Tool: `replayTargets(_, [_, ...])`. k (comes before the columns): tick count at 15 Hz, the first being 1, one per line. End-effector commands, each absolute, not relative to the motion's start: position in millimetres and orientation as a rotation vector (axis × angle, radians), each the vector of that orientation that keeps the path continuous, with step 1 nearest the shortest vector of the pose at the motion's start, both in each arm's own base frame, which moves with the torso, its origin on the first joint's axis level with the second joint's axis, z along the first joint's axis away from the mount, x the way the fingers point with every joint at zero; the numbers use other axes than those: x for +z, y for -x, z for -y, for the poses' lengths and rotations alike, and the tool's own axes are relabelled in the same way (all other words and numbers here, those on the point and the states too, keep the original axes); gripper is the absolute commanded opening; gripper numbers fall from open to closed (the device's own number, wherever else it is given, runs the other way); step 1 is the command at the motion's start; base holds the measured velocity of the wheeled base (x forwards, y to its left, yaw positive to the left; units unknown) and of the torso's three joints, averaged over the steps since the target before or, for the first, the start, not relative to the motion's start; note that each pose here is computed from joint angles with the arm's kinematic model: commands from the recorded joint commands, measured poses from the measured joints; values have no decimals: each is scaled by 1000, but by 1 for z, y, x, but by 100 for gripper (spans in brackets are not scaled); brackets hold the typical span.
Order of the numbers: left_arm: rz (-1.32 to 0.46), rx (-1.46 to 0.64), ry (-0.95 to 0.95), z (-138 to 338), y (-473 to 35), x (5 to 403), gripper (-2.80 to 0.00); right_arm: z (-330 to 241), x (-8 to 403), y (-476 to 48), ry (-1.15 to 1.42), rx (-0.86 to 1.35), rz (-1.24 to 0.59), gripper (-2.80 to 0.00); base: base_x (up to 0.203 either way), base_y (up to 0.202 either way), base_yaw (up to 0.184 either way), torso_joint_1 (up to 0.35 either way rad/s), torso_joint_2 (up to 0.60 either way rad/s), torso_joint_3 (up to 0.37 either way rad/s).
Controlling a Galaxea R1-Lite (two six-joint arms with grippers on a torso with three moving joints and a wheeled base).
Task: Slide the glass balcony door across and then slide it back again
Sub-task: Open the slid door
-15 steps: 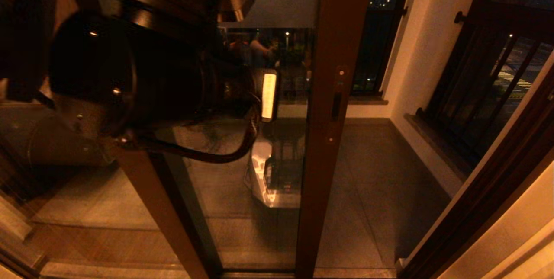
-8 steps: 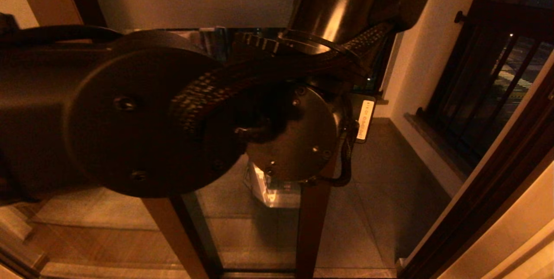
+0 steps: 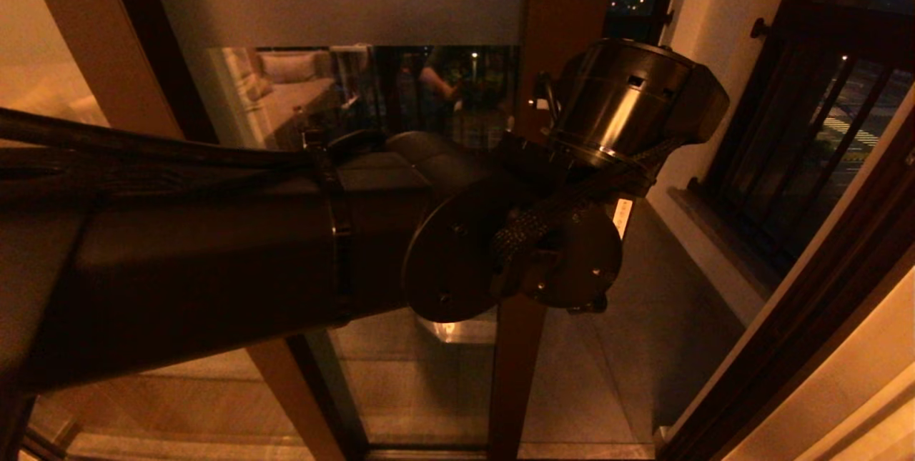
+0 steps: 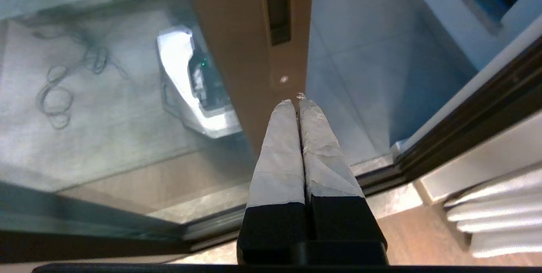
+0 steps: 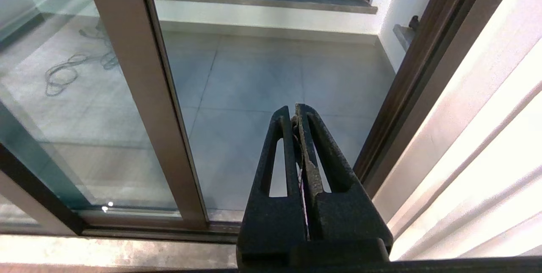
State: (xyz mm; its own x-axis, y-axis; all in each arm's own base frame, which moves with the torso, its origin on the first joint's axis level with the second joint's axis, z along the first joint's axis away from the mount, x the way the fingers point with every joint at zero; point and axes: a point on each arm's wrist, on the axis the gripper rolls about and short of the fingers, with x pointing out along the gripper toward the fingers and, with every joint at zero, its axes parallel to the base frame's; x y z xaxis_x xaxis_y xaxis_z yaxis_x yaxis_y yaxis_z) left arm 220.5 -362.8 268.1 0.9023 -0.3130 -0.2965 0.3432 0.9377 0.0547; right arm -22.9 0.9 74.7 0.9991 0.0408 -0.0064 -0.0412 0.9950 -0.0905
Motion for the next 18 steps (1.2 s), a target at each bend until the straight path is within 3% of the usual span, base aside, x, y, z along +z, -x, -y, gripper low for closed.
replayTargets(1, [-294,-334,-113,373,-228,258,0,-1,74,23,92,42,-7,-280,0,0,0,0,0,0])
replayTargets(15, [-169,-529,-85,413,-261,216,0,-1,74,23,92,42,-7,-280,0,0,0,0,0,0])
replayTargets(16, [-148,-526,-67,413,-262,219,-280,-1,74,23,92,42,-7,-280,0,0,0,0,0,0])
replayTargets(18, [-131,-534,-87,411,-261,224,-280,-1,74,23,92,42,-7,-280,0,0,0,0,0,0])
